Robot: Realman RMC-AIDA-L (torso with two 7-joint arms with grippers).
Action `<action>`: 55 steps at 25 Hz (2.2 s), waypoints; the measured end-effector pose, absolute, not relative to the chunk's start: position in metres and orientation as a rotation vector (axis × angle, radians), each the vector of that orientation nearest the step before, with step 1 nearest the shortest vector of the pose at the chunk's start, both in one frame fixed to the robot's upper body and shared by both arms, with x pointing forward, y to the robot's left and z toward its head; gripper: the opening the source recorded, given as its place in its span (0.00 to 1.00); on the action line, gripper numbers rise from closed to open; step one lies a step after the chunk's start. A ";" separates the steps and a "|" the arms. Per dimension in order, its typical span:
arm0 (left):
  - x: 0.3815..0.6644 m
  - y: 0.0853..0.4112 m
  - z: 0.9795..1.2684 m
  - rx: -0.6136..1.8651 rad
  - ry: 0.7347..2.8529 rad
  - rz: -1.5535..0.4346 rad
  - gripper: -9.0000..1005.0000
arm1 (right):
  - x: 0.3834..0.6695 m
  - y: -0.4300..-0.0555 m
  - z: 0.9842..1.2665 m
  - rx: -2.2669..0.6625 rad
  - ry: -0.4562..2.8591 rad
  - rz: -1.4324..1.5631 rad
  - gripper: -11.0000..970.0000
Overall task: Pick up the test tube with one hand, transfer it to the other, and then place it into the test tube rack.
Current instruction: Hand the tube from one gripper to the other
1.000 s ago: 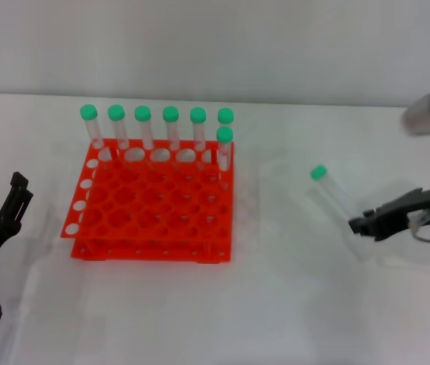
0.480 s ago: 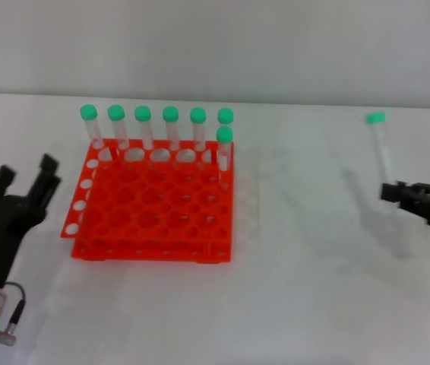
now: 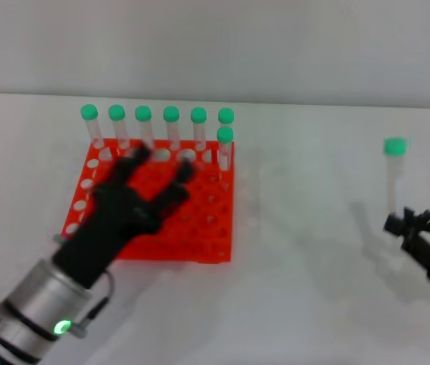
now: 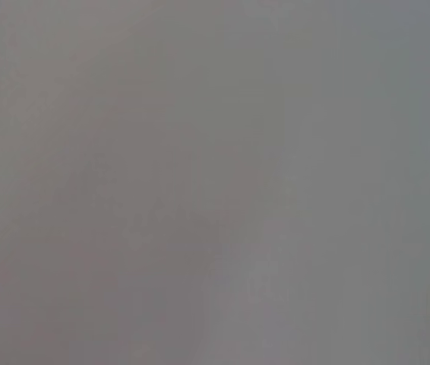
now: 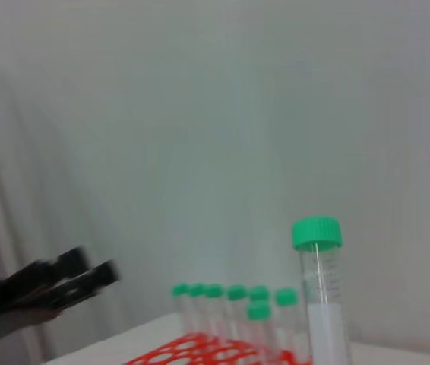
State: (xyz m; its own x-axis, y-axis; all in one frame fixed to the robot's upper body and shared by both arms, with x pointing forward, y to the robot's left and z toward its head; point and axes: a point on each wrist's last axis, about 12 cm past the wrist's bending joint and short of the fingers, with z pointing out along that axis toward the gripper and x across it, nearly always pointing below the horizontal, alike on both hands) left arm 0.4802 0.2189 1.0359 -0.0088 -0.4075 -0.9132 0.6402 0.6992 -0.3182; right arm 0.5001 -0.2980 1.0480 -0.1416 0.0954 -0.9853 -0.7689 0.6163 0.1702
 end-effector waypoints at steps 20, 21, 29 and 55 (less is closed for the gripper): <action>0.496 0.138 1.047 0.650 1.389 -1.074 0.74 | 0.480 -0.261 1.028 -0.723 1.463 0.828 0.21; 0.498 0.134 1.048 0.655 1.397 -1.076 0.74 | 0.480 -0.260 1.028 -0.731 1.463 0.832 0.21; 0.503 0.117 1.052 0.690 1.410 -1.092 0.73 | 0.478 -0.257 1.028 -0.761 1.459 0.852 0.22; 0.500 0.111 1.055 0.722 1.378 -1.103 0.31 | 0.474 -0.259 1.029 -0.756 1.441 0.867 0.23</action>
